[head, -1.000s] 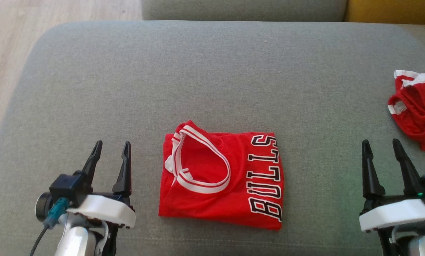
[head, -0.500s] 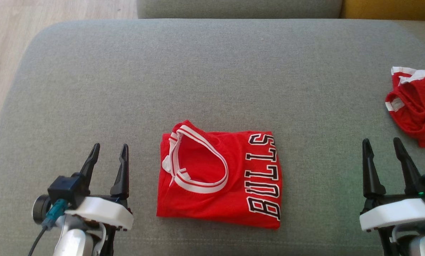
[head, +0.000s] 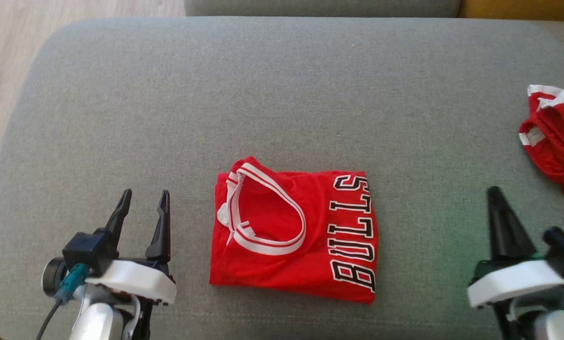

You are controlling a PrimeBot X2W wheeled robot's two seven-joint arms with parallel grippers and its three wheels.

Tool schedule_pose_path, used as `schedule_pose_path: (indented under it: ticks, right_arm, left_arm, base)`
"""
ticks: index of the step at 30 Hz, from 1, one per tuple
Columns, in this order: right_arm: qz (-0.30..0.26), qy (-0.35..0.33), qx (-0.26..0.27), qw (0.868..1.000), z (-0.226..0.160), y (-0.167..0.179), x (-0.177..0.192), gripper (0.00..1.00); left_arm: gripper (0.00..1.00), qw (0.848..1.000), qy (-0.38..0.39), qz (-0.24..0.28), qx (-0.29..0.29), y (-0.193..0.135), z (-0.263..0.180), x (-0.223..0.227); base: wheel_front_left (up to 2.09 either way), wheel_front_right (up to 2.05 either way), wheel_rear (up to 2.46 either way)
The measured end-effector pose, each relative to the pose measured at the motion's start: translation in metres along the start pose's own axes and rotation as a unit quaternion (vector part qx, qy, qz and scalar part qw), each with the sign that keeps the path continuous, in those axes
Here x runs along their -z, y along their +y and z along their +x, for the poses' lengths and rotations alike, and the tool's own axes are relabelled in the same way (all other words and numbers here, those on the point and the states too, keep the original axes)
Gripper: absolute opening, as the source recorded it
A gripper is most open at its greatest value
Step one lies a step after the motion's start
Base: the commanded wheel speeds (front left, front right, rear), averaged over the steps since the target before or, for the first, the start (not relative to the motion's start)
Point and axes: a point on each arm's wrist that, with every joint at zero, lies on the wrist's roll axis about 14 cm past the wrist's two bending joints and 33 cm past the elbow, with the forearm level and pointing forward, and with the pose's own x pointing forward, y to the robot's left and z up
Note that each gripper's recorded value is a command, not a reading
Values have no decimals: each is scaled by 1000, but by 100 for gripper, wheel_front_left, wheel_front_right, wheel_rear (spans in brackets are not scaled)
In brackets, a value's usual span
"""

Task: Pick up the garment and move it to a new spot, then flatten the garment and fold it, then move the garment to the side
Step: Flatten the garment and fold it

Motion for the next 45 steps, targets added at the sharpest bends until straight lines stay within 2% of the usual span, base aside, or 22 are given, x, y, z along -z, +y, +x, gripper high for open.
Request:
schedule_pose_path:
  ticks: [3, 7, 8, 15, 18, 24, 37, 45]
  right_arm:
    - [-4, 8, -29, 1000, 6, 19, 4, 0]
    - [-2, 24, -101, 995, 17, 66, 11, 0]
    - [1, 29, -143, 989, 22, 95, 14, 0]
    - [7, 102, -273, 957, 13, 179, 55, 0]
    - [11, 139, -283, 949, 9, 186, 78, 0]
    - [4, 176, -280, 944, 8, 182, 101, 0]
    - [-17, 202, -341, 918, 5, 217, 114, 0]
    - [-20, 185, -371, 910, 12, 235, 106, 0]
  left_arm:
    - [100, 1000, 3, 0, -1, 1, 1, 2]
    - [100, 1000, 2, 1, 0, 1, 4, 1]
    - [100, 1000, -4, 1, 0, 1, 6, -1]
    - [100, 1000, -2, -4, -20, 11, 3, 0]
    - [100, 1000, -2, -5, -26, 15, 2, 0]
    - [100, 999, 3, -8, -31, 15, -1, 4]
    - [100, 1000, -1, -9, -29, 15, 1, 1]
    - [100, 999, -1, -9, -33, 17, -1, 1]
  base:
    - [0, 0, 0]
    - [0, 0, 0]
    - [0, 0, 0]
    - [0, 0, 0]
    - [0, 0, 0]
    - [0, 0, 0]
    - [0, 0, 0]
    - [0, 0, 0]
